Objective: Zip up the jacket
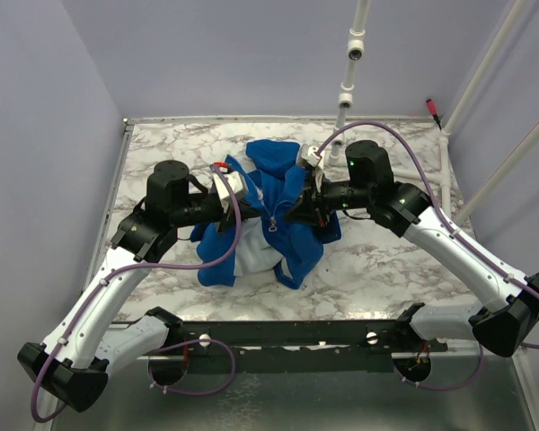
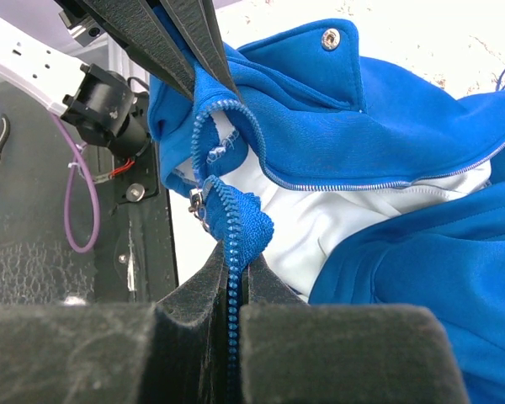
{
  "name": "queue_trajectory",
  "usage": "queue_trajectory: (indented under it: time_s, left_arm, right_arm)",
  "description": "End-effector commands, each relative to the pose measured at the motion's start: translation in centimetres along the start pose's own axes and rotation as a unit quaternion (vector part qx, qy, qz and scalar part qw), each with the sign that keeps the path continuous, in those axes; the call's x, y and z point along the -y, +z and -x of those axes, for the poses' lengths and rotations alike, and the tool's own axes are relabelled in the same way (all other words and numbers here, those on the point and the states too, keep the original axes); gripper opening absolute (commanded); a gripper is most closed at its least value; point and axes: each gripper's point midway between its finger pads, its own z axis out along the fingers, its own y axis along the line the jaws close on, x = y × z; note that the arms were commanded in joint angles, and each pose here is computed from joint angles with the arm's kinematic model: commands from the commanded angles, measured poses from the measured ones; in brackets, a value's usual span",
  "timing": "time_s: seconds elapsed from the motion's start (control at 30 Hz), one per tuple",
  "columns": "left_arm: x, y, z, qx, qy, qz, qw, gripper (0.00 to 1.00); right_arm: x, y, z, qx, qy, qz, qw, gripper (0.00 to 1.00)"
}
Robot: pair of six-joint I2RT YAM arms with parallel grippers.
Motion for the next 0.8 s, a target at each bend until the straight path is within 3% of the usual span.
queue_trajectory:
  time_s: [0.0, 0.77]
  left_arm:
    - [0.3, -0.1, 0.1, 0.004, 0.012, -0.006, 1.000, 0.00]
    - [0.5, -0.2, -0.1, 0.002, 0.021, -0.010, 1.000, 0.00]
  right_arm:
    - [-0.8, -0.8, 2.3, 0.033, -0.021, -0.002, 0.999, 0.01]
    - [-0.4, 0.0, 3.4, 0.054, 0.003, -0.002, 0.999, 0.01]
